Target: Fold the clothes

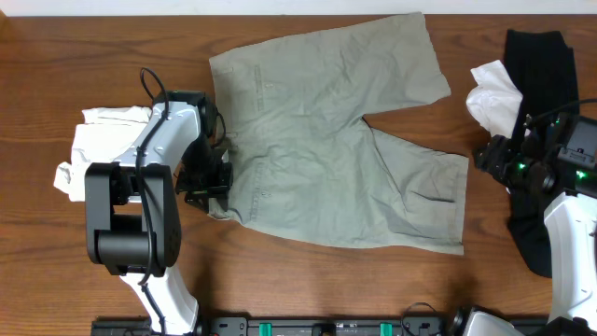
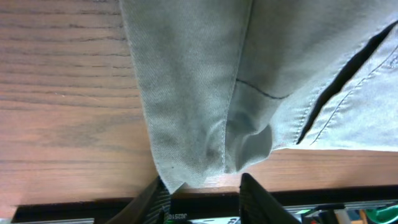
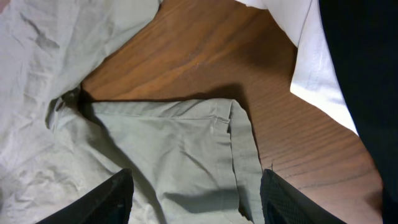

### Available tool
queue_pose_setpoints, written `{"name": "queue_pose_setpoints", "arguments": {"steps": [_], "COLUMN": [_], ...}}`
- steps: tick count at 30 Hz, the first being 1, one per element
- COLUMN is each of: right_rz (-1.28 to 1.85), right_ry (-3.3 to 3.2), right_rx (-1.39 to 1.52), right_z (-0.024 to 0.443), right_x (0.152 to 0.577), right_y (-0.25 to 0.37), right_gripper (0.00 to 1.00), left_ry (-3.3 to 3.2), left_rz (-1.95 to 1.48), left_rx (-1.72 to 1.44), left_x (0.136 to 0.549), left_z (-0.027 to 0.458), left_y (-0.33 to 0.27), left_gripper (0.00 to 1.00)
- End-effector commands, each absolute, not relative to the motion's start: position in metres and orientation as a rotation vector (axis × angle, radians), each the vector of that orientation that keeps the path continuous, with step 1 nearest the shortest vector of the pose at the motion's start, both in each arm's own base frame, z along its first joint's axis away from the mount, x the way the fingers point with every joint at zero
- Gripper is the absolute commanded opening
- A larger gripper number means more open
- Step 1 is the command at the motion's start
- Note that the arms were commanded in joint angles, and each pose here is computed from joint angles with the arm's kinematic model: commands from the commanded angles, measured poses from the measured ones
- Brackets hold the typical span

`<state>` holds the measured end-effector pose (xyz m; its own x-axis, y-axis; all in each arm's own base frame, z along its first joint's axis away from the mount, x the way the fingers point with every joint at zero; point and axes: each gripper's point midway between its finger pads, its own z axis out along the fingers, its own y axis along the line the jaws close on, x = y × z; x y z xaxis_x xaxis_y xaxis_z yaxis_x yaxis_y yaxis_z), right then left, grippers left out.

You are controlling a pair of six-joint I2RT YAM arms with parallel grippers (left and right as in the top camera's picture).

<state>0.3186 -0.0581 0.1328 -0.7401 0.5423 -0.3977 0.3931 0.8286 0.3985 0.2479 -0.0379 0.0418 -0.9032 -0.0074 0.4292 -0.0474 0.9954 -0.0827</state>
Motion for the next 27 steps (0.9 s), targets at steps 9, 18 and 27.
{"name": "queue_pose_setpoints", "arguments": {"steps": [9, 18, 27], "right_rz": [0.369, 0.368, 0.318], "right_ry": [2.497, 2.567, 2.724], "right_rx": [0.646, 0.616, 0.525], "right_z": [0.138, 0.131, 0.12], "right_x": [0.319, 0.306, 0.279], "right_y": [-0.059, -0.054, -0.032], "right_gripper": [0.63, 0.69, 0.72], "left_ry": [-2.994, -3.21, -3.392], "left_rz": [-0.014, 0.191, 0.259], "left_rx": [0.286, 0.439, 0.401], "left_x": [0.274, 0.278, 0.246], "left_z": [0.094, 0.139, 0.108], "left_y": [-0.019, -0.034, -0.032], "left_gripper": [0.52, 0.78, 0.89]}}
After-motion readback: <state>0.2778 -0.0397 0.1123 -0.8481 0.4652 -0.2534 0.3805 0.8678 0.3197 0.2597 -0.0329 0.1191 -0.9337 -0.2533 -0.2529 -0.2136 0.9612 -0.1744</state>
